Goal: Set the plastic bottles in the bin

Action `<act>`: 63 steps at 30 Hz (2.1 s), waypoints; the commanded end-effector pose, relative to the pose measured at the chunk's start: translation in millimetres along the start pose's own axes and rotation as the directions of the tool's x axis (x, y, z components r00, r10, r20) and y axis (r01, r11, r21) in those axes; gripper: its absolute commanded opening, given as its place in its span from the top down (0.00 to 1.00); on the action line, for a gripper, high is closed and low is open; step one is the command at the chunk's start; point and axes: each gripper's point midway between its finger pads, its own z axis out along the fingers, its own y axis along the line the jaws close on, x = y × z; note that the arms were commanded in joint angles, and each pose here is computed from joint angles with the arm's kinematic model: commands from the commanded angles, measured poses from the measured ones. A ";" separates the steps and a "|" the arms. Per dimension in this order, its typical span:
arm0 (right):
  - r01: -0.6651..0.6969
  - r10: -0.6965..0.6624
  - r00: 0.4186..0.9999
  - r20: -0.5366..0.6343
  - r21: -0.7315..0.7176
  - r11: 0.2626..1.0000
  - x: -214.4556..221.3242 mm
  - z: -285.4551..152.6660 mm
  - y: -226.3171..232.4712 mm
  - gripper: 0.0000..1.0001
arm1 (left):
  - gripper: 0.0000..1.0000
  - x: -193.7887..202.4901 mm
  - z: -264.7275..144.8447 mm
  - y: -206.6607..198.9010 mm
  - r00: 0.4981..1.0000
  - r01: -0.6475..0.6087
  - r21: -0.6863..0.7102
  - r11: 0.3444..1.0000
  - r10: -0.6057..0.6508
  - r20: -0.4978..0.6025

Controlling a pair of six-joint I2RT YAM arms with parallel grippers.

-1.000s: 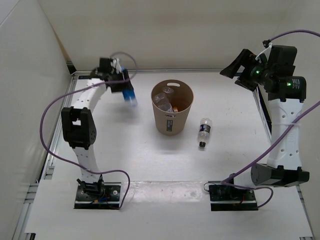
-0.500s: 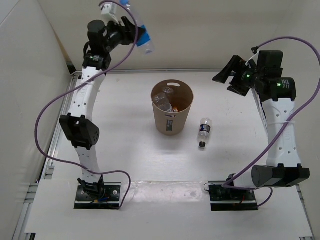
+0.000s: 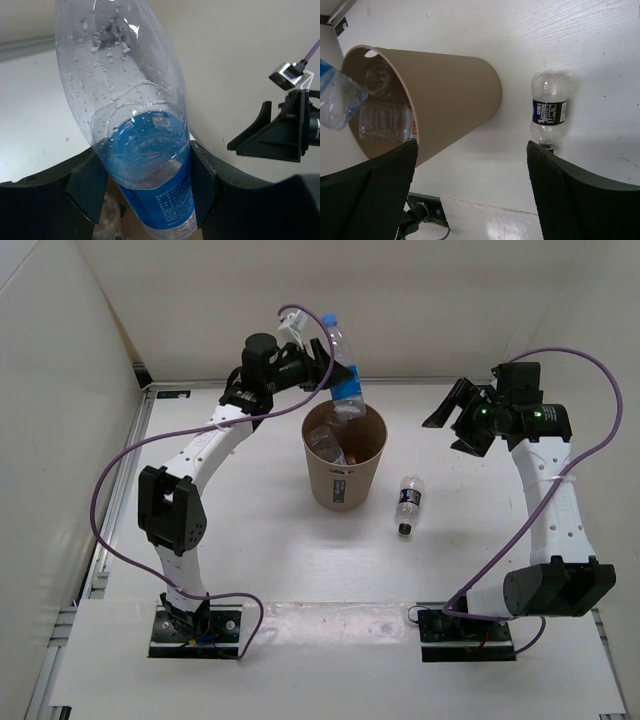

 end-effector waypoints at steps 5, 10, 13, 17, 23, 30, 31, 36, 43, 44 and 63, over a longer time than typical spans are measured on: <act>-0.061 0.064 0.998 -0.028 0.088 0.994 9.0 14.8 -22.8 0.10 | 0.20 16.7 -20.2 -35.9 0.999 -0.045 0.059 0.997 0.047 -0.020; -0.065 0.081 0.991 -0.107 0.145 0.987 23.9 32.6 -36.9 0.10 | 0.00 21.2 -24.6 -34.7 0.997 -0.065 0.052 0.997 0.067 -0.031; -0.077 0.100 0.986 -0.136 0.169 0.983 31.1 44.0 -43.1 0.10 | 0.00 9.3 -26.1 -43.7 0.993 -0.113 0.057 0.992 0.113 -0.012; -0.114 0.150 0.977 -0.153 0.221 0.969 36.0 61.5 -55.4 0.10 | 0.00 -10.4 -31.3 -52.8 0.985 -0.170 0.041 0.985 0.170 0.016; -0.127 0.191 0.956 -0.222 0.273 0.954 55.8 100.6 -69.1 0.10 | 0.00 -45.6 -52.0 -58.7 0.953 -0.301 -0.095 0.949 0.302 -0.006; -0.139 0.264 0.903 -0.340 0.350 0.926 78.9 140.5 -89.3 0.10 | 0.00 -36.0 -104.5 -16.1 0.914 -0.403 -0.367 0.838 0.386 -0.122; -0.131 0.271 0.892 -0.361 0.368 0.920 83.9 146.0 -93.0 0.10 | 0.00 -36.1 -114.2 -20.2 0.910 -0.413 -0.380 0.828 0.396 -0.126; -0.071 0.282 0.852 -0.440 0.437 0.897 104.3 158.4 -101.4 0.10 | 0.00 -26.9 -155.6 1.2 0.878 -0.474 -0.510 0.718 0.432 -0.208; 0.043 0.265 0.800 -0.539 0.491 0.870 129.4 171.1 -108.7 0.20 | 0.00 -13.5 -207.1 20.9 0.850 -0.515 -0.631 0.580 0.440 -0.289; 0.050 0.258 0.799 -0.543 0.487 0.872 129.2 172.8 -107.8 0.25 | 0.00 -16.4 -218.5 18.6 0.850 -0.509 -0.657 0.556 0.445 -0.282; -0.159 0.205 0.969 -0.135 0.290 0.944 -19.7 42.7 -27.1 1.00 | 0.00 42.2 -240.6 65.5 0.894 -0.443 -0.747 0.496 0.311 -0.323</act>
